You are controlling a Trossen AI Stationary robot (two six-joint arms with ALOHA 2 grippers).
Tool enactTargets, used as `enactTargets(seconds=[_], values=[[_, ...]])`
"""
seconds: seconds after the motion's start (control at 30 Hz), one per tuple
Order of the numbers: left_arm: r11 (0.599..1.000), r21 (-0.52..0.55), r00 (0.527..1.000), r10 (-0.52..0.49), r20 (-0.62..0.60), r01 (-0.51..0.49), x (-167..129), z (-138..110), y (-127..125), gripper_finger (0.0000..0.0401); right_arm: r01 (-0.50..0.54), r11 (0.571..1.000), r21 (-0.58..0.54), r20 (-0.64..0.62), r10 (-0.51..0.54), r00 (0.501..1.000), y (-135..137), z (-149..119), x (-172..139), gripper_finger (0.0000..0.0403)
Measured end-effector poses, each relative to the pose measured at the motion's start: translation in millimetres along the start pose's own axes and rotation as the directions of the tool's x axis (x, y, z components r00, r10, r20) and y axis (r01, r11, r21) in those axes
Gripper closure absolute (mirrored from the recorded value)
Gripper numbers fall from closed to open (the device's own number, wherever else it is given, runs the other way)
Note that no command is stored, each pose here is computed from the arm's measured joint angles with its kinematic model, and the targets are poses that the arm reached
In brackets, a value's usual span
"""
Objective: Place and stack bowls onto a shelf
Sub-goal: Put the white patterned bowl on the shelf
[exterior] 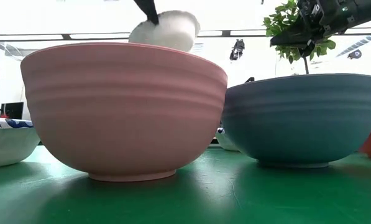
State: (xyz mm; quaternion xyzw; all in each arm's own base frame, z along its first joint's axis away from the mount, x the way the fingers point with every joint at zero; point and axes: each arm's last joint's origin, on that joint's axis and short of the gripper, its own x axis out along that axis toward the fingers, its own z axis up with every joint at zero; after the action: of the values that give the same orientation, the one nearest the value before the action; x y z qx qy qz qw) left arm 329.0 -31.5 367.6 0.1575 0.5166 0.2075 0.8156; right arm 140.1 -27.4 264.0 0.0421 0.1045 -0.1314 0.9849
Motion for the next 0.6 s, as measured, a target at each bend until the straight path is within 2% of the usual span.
enactTargets(seconds=[0.27,0.43,0.6], values=[[0.994,-0.041,0.965,0.085,-0.246,-0.098,82,-23,49,0.0401,0.001,1.000,-0.011,-0.022,-0.002,1.000,0,-2,0,0.0394],[0.991,-0.080,0.957,0.083,-0.279,-0.110,128,-41,64,0.0401,0.002,1.000,-0.011,-0.027,-0.002,1.000,0,-3,0,0.0394],[0.986,-0.102,0.945,0.094,-0.313,-0.132,153,-58,72,0.0401,0.002,1.000,-0.011,-0.036,-0.003,0.999,0,-4,0,0.0394]])
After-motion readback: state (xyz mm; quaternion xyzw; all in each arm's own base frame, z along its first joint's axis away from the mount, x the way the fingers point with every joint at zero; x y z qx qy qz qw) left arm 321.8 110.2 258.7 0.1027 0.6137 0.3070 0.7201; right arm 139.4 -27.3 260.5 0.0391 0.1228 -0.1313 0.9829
